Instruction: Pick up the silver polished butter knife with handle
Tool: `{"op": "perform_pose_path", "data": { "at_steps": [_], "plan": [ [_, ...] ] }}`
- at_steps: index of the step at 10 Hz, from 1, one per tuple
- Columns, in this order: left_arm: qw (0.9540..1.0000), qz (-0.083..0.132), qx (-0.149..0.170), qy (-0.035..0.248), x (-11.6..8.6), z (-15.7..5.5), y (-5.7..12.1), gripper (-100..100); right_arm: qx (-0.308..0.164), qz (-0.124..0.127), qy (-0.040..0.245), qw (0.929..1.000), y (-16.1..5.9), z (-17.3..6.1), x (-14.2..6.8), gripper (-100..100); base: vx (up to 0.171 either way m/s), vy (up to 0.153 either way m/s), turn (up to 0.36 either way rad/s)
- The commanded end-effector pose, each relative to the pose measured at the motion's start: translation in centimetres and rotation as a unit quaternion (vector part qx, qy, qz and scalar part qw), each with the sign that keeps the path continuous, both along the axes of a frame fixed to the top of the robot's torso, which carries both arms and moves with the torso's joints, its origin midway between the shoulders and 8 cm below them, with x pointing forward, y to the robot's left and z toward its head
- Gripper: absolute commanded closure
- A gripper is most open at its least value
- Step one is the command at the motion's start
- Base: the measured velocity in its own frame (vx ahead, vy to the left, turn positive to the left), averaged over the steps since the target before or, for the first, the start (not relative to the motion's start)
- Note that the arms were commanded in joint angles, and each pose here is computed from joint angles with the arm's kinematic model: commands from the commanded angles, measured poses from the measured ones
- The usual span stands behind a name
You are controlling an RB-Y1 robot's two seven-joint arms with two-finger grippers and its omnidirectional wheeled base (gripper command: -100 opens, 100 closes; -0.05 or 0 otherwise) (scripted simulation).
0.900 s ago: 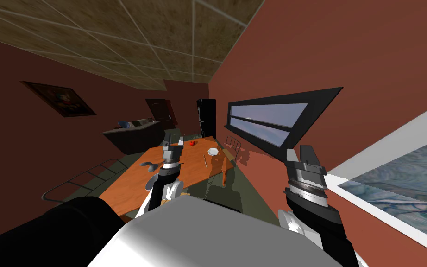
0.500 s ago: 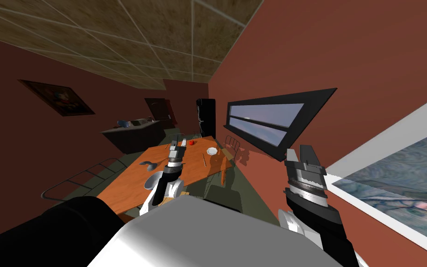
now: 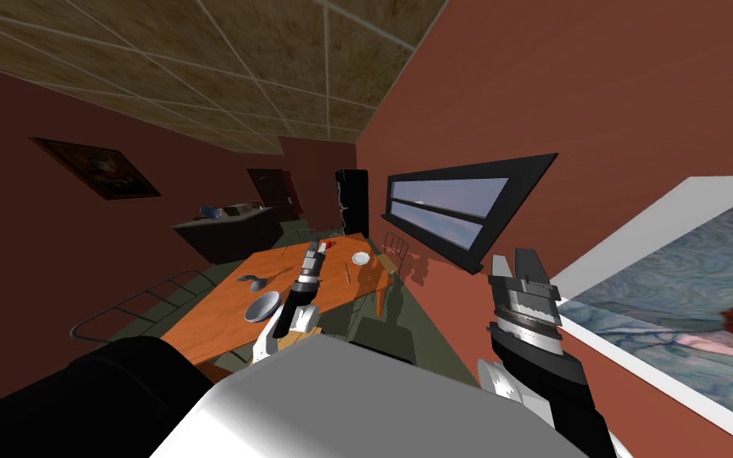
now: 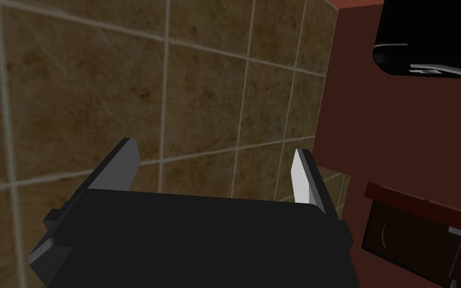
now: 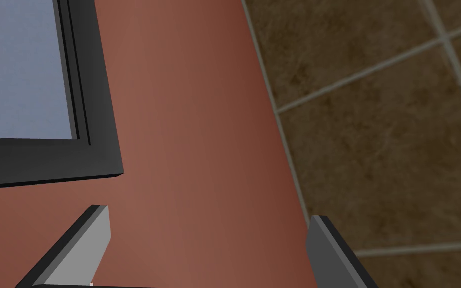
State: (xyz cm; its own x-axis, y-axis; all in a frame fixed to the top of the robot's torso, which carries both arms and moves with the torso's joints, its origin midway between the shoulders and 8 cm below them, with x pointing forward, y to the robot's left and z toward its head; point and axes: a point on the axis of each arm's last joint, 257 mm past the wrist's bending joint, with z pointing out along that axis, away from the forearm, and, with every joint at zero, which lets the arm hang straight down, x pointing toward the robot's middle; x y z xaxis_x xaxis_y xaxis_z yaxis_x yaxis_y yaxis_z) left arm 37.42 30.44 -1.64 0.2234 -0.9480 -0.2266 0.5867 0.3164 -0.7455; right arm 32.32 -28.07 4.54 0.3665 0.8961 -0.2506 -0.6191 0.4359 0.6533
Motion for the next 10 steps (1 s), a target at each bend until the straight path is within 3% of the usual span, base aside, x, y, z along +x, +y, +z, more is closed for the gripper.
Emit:
{"op": "perform_pose_path", "data": {
  "at_steps": [1,6,8,10],
  "plan": [
    [0.9995,0.008,0.018,0.023,1.4,-1.6,0.3,-100,0.000,0.000,0.000,1.0000,0.0,0.0,0.0,0,-0.014,-0.084,-0.025],
    [0.9958,0.024,0.042,0.078,3.9,-6.1,1.3,-100,0.000,0.000,0.000,1.0000,0.0,0.0,0.0,0,-0.008,-0.052,-0.011],
    [0.9927,0.031,0.055,0.102,5.0,-8.0,1.7,-100,0.000,0.000,0.000,1.0000,0.0,0.0,0.0,0,-0.007,-0.054,-0.015],
    [0.9859,0.043,0.086,0.136,6.8,-10.5,2.3,-100,0.000,0.000,0.000,1.0000,0.0,0.0,0.0,0,-0.006,-0.076,-0.036]
  ]
}}
